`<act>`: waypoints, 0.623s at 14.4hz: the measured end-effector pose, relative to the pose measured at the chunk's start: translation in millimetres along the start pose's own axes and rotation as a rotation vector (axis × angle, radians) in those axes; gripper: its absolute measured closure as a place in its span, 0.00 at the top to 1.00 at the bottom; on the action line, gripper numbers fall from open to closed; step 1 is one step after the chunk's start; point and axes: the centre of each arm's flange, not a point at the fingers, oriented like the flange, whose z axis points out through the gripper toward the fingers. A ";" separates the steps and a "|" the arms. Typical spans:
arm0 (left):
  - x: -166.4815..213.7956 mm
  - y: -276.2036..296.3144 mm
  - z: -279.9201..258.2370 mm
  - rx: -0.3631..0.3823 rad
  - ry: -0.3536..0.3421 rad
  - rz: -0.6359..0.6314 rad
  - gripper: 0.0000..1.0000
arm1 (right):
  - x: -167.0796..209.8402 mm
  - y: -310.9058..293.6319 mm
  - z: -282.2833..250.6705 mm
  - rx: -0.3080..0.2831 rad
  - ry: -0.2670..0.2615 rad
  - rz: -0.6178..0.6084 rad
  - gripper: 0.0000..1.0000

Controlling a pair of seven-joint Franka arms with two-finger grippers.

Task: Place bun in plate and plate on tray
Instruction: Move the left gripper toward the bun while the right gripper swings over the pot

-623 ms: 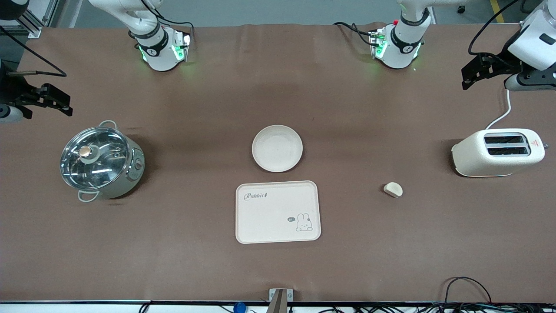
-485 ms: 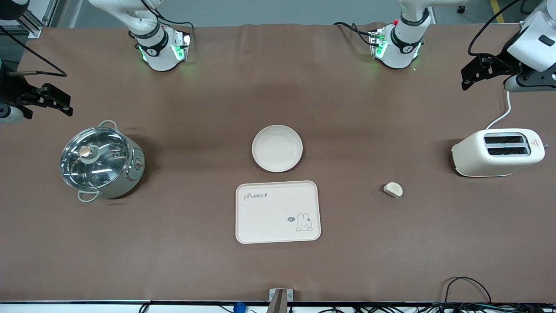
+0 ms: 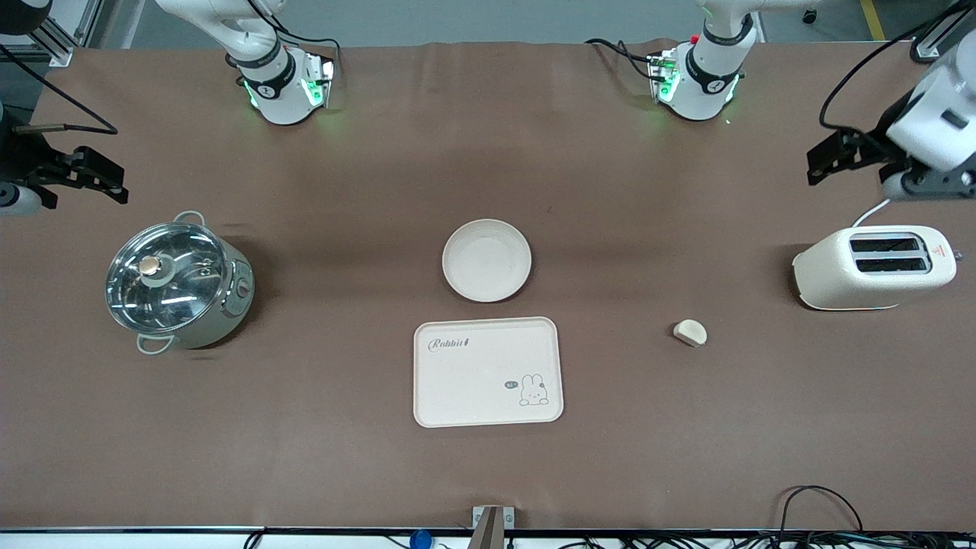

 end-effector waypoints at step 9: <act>66.6 5.9 185.5 -0.019 -0.015 -0.364 1.00 | 31.2 -59.1 30.3 0.090 0.008 -0.085 1.00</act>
